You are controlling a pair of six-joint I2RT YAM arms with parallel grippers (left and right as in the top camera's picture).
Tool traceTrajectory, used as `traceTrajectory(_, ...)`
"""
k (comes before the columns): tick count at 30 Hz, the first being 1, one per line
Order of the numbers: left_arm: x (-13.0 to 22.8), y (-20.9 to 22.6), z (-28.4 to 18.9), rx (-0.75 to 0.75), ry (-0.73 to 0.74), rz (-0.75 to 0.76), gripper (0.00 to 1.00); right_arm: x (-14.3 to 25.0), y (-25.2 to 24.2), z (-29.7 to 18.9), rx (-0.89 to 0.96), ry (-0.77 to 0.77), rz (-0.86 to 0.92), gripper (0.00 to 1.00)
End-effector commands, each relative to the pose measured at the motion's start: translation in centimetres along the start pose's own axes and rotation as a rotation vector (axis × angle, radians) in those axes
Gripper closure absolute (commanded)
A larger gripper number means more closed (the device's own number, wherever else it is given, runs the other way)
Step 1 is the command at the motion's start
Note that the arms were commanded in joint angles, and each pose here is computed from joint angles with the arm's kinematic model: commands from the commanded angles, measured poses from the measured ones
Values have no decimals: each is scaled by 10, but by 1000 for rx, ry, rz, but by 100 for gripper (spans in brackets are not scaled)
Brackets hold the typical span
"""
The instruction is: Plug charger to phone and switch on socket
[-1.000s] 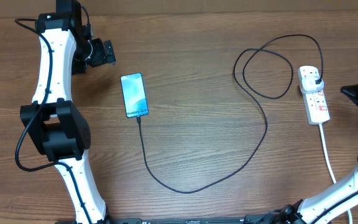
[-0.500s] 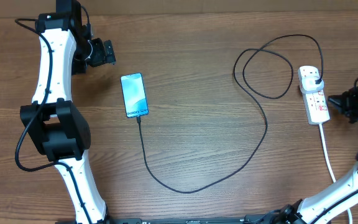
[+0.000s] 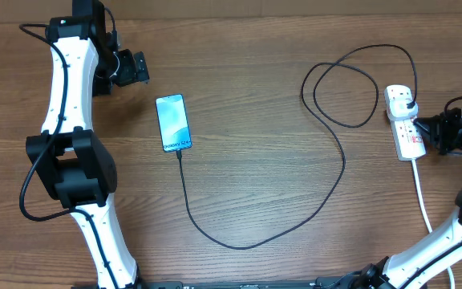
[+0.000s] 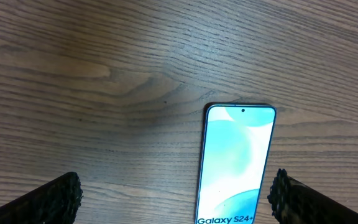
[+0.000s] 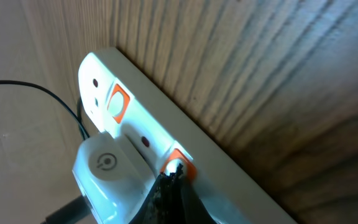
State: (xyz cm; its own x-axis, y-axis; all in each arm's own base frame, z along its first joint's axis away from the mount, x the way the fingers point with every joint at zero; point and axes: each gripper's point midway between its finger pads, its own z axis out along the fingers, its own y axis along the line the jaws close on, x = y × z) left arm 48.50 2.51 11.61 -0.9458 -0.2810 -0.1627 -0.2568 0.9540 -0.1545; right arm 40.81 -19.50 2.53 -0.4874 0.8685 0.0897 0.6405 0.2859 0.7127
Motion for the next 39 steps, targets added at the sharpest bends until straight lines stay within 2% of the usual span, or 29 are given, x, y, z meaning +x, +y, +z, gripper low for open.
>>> traceTrajectory(1, -4, -3, -13, 13, -30, -4, 0, 1, 8, 0, -8, -11, -2, 96)
traceTrajectory(14, -4, -3, -13, 13, -30, -4, 0, -2, 9, 1, -6, -28, -19, 96)
traceTrajectory(22, -4, -3, -13, 13, -30, -4, 0, 15, -2, 24, 40, 27, -7, 96)
traceTrajectory(39, -4, -3, -13, 13, -30, -4, 1, 46, -21, 41, 148, 92, 14, 96)
